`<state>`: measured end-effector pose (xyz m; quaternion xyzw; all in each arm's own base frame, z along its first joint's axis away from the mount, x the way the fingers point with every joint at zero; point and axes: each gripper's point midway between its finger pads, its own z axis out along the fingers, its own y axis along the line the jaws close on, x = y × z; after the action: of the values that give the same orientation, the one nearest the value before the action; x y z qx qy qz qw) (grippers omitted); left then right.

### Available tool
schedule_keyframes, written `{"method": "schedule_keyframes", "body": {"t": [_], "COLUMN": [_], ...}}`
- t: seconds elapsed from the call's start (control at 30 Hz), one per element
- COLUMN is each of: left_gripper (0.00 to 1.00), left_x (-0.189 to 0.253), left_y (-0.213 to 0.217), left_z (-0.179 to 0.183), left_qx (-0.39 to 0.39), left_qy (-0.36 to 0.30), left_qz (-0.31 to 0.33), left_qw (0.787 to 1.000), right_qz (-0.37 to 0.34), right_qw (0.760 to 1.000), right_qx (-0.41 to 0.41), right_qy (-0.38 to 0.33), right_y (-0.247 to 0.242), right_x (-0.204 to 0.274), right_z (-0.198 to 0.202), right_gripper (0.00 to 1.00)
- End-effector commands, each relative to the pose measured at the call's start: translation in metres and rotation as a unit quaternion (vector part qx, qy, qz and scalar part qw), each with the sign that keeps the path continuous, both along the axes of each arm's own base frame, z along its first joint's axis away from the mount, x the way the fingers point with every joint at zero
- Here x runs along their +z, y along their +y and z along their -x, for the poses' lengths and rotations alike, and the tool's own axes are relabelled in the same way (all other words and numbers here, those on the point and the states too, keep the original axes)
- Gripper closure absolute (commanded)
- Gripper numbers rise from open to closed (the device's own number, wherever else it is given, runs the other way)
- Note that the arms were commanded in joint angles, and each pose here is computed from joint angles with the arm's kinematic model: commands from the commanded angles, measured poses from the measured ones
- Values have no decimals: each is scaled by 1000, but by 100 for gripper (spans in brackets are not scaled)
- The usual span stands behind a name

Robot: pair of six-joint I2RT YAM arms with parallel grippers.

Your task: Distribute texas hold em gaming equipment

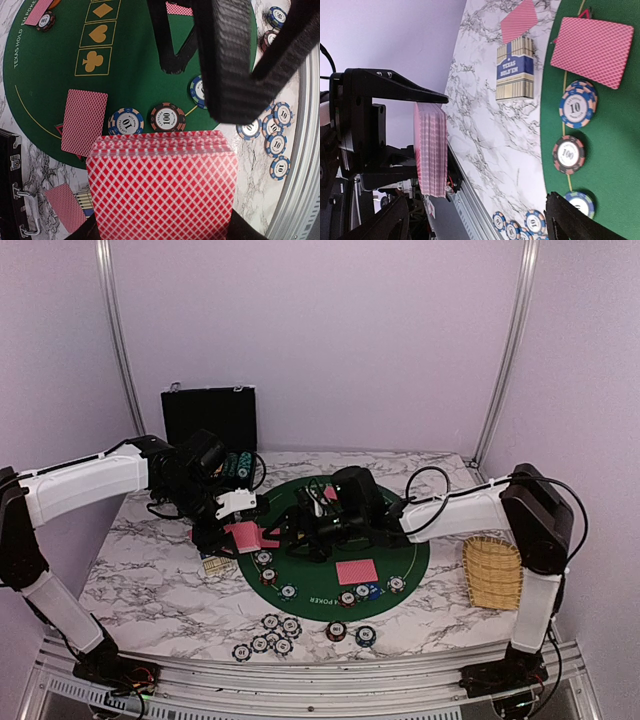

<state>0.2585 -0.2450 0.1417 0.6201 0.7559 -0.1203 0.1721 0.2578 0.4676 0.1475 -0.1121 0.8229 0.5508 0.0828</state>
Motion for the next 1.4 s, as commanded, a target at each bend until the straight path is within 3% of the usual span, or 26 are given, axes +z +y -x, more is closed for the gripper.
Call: {"method": "schedule_keyframes", "body": {"t": [0.0, 1.0, 1.37], "left_gripper": [95, 95, 95], "left_x": [8, 9, 10], "left_y": [-4, -4, -4], "left_z": [2, 2, 3], "left_qx": [1, 0, -2], "left_qy": [8, 9, 6], "left_qz": [9, 12, 13], "left_qw": [1000, 1000, 1000], "right_qz": [-71, -98, -73], "right_qw": [997, 992, 995], "right_qx": [17, 62, 25], "right_qy": [-3, 47, 60], "right_y": [29, 91, 69], "right_x": [32, 6, -16], "right_z": [2, 9, -5], "right_gripper": [7, 7, 18]}}
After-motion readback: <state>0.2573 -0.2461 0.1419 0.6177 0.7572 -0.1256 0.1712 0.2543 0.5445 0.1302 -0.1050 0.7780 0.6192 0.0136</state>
